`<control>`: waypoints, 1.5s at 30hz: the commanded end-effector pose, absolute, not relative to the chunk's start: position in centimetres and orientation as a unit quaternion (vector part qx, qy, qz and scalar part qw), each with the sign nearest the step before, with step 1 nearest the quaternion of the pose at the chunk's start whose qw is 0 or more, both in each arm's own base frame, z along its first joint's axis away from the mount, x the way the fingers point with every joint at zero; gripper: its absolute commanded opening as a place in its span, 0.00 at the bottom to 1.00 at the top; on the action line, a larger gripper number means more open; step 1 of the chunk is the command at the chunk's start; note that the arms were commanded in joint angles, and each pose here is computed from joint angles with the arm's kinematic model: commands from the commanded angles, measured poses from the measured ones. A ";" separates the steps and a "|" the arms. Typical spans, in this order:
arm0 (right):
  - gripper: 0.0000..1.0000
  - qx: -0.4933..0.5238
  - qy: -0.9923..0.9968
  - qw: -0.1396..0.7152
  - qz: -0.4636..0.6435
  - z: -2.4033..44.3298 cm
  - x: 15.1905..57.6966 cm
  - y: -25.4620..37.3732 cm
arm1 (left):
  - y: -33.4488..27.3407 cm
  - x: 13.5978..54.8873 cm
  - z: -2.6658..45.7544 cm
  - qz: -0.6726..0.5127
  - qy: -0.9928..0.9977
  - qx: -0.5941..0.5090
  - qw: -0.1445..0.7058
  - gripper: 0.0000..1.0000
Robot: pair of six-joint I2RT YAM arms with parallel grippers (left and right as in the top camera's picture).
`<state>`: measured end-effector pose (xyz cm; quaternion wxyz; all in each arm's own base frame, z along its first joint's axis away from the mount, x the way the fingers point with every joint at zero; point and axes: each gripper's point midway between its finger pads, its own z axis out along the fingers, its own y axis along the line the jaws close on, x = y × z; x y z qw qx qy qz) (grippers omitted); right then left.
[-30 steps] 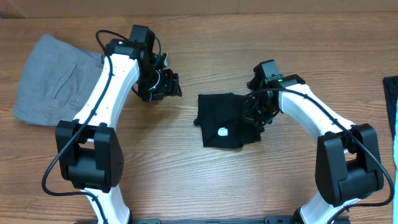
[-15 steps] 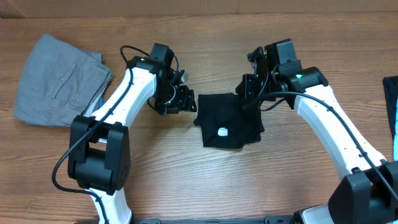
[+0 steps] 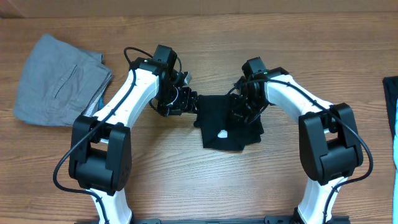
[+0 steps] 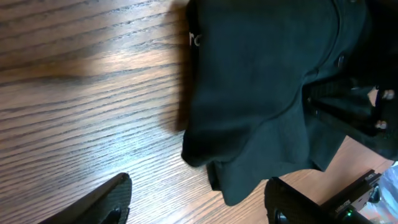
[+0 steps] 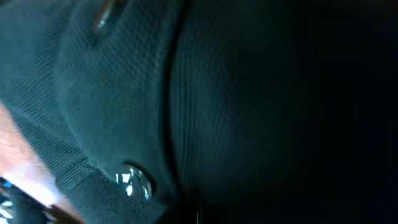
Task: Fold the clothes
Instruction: 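Grasp the black bundle's sides with both grippers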
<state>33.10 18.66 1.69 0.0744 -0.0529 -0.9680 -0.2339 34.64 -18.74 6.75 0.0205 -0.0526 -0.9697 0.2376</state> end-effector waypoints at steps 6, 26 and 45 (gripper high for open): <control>0.04 -0.105 -0.971 0.123 -0.176 -2.0 31.6 16.1 | -19.1 33.3 5.6 0.243 -0.969 -0.029 0.035 0.77; 0.04 -0.116 -0.969 0.128 -0.177 -2.0 31.6 15.4 | -25.5 29.9 0.2 0.320 -0.942 0.083 0.058 0.84; 0.04 -0.115 -0.969 0.134 -0.174 -1.8 31.3 15.4 | -26.4 30.9 -2.3 0.314 -0.946 0.072 0.038 0.15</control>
